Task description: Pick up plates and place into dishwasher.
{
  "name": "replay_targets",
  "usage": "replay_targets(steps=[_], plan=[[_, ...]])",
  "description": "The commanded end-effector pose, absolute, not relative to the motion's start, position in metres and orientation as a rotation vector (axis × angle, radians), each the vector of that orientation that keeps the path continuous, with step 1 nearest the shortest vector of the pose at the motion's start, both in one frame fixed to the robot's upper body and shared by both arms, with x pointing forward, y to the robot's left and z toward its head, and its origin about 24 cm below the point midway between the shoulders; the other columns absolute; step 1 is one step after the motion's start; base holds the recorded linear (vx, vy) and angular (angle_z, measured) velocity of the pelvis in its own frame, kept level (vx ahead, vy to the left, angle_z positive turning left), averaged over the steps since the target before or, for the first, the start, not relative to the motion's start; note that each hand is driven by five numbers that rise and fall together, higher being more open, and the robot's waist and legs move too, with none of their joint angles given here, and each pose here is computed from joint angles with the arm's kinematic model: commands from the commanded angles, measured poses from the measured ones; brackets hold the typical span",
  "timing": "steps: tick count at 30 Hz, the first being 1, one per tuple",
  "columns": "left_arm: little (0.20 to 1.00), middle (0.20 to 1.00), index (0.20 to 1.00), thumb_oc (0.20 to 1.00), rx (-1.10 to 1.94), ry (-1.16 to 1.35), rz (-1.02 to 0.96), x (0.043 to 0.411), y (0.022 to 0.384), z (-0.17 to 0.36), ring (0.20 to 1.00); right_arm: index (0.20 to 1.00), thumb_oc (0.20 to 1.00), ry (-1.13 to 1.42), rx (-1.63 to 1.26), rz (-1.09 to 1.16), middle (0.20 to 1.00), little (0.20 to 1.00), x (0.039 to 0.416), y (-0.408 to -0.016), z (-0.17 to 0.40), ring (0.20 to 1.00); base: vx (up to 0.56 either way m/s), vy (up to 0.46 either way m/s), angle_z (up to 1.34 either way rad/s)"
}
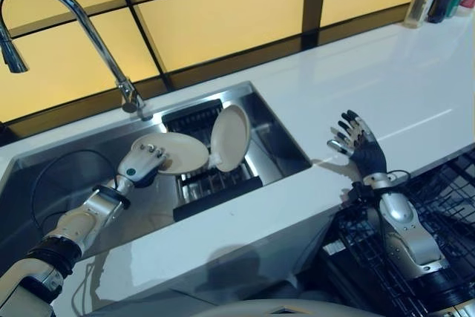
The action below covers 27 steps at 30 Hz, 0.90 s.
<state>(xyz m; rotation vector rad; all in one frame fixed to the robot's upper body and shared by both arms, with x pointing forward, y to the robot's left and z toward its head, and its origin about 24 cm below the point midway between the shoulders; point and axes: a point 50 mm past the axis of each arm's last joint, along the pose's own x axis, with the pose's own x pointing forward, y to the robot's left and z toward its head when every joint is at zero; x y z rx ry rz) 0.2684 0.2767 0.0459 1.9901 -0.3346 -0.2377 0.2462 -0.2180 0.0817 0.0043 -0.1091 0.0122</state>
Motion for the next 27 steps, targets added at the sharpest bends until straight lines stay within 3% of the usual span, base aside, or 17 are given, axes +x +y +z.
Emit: replay_targets(steps=[1, 8, 27], plan=[[0.200, 0.200, 0.200, 0.200, 2.020, -0.299, -0.073, 0.278, 0.302, 0.070, 0.200, 1.000, 1.000, -0.170, 0.003, 0.032, 1.000, 1.000, 0.246, -0.216, 0.089, 1.000, -0.04, -0.023, 0.00], [0.200, 0.200, 0.200, 0.200, 1.980, -0.285, 0.013, 0.277, 0.308, 0.075, 0.200, 1.000, 1.000, -0.177, 0.012, 0.026, 1.000, 1.000, 0.246, -0.216, 0.089, 1.000, -0.02, -0.012, 0.00], [0.200, 0.200, 0.200, 0.200, 1.773, -0.311, 0.480, 0.268, 0.336, 0.107, 0.200, 1.000, 1.000, -0.206, 0.038, -0.010, 1.000, 1.000, 0.245, -0.217, 0.090, 1.000, -0.01, -0.015, 0.01]])
